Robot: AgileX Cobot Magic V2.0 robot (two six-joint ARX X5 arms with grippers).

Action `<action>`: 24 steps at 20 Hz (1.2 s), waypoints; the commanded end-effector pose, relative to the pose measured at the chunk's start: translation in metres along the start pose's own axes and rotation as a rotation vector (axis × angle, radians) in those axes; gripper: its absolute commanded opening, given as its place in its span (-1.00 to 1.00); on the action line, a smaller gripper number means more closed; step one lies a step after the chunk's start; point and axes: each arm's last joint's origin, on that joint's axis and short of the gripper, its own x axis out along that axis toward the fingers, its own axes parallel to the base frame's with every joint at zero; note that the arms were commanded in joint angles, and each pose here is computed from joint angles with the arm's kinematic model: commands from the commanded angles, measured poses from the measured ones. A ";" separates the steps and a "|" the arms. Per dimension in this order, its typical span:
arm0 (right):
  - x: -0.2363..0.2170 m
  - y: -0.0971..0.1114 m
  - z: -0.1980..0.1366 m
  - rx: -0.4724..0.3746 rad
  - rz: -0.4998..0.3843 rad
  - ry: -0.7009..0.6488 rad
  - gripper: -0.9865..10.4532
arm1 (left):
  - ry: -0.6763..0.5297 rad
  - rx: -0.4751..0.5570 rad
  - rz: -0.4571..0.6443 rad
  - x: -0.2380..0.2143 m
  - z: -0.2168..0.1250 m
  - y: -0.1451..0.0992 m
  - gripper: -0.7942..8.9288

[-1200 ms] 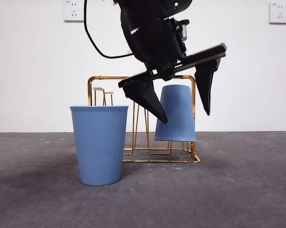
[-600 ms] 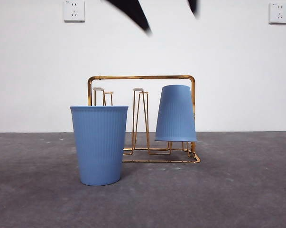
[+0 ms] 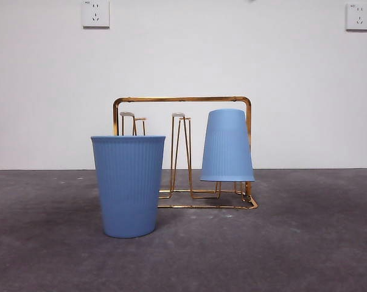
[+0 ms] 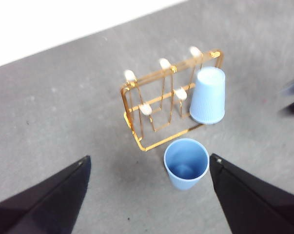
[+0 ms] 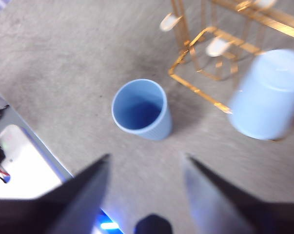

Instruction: Pick up cup 1,put cup 1 in the cup rack,pick up cup 2,put cup 2 in the cup rack

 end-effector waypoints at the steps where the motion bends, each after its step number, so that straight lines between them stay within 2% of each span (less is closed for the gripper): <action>1: 0.033 -0.008 0.004 0.053 0.017 0.062 -0.10 | -0.015 -0.034 -0.010 -0.007 -0.009 0.007 0.00; 4: 0.074 -0.019 0.007 0.104 0.015 0.134 -0.10 | -0.010 -0.049 -0.002 -0.009 -0.028 0.016 0.00; 9: 0.134 -0.019 0.007 0.143 0.025 0.179 -0.11 | 0.057 -0.066 0.089 0.013 -0.069 0.019 0.00; 12: 0.164 -0.017 0.000 0.138 -0.028 0.214 -0.11 | 0.066 -0.070 0.078 0.026 -0.085 0.015 0.00; 16: 0.195 -0.021 -0.012 0.158 -0.072 0.289 -0.12 | 0.034 -0.091 0.038 0.029 -0.085 0.011 0.00; 17: 0.200 -0.022 -0.013 0.158 -0.086 0.293 -0.16 | 0.018 -0.098 0.025 0.029 -0.084 0.009 0.00; 19: 0.208 -0.023 -0.016 0.155 -0.107 0.300 -0.49 | -0.010 -0.116 0.001 0.029 -0.081 0.007 0.00; 21: 0.211 -0.023 -0.015 0.150 -0.100 0.281 -0.73 | -0.048 -0.144 -0.020 0.029 -0.076 0.005 0.00; 23: 0.211 -0.022 -0.013 0.143 -0.074 0.267 -0.86 | -0.077 -0.167 -0.044 0.028 -0.073 0.003 0.00; 24: 0.211 -0.022 -0.013 0.144 -0.071 0.267 -0.86 | -0.084 -0.176 -0.061 0.028 -0.071 0.002 0.00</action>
